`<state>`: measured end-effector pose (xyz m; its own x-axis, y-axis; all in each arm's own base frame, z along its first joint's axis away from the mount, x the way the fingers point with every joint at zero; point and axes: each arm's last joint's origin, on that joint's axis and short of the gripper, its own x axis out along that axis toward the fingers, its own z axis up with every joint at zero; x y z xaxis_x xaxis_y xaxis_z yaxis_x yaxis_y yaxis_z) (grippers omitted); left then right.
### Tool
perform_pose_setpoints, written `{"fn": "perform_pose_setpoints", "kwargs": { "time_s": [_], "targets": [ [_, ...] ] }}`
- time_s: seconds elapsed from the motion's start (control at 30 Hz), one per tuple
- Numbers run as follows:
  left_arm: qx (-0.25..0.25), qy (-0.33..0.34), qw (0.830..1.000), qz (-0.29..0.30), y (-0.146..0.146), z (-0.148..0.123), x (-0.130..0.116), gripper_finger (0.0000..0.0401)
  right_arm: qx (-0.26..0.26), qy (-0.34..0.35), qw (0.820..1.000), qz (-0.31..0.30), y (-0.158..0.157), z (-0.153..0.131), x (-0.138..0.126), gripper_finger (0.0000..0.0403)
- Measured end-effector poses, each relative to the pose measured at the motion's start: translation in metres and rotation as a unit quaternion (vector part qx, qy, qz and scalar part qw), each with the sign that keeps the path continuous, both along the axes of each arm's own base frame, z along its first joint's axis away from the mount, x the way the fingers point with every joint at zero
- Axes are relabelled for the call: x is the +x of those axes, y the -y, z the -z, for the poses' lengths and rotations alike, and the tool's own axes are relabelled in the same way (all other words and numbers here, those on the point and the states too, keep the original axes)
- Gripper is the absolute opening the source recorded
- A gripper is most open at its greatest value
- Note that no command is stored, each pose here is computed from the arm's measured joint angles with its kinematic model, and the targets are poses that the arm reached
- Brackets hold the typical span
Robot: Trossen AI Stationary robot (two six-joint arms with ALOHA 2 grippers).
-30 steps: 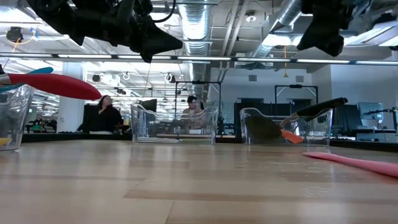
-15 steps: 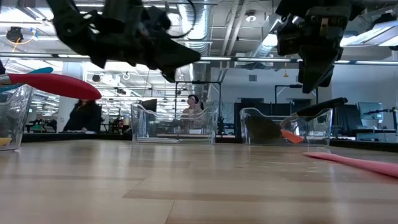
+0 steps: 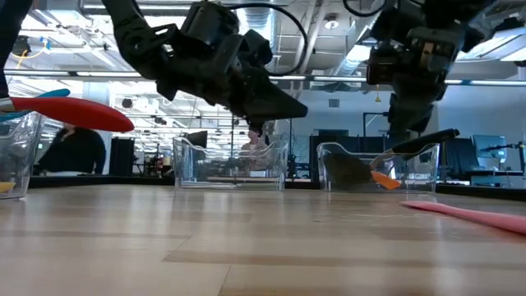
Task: Pick & Place Kitchen Items
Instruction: Put the pink spatula into the top right transparent bin
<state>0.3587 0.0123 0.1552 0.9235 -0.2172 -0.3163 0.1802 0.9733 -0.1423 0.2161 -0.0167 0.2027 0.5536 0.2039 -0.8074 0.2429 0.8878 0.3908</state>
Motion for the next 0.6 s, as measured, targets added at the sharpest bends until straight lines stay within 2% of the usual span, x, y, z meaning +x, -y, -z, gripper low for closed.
{"fn": "perform_pose_setpoints", "kwargs": {
  "time_s": [0.4, 0.6],
  "targets": [
    [0.022, -0.013, 1.000, -0.014, 0.004, -0.010, 0.030, 0.0003, 0.038, 0.059, 0.997, -0.021, -0.001, 0.031, -0.033, 0.0000],
    [0.017, -0.028, 0.999, -0.008, 0.009, 0.002, 0.043, 0.0003, 0.068, 0.054, 0.996, -0.036, -0.004, 0.039, -0.043, 0.0000]
  ]
}}
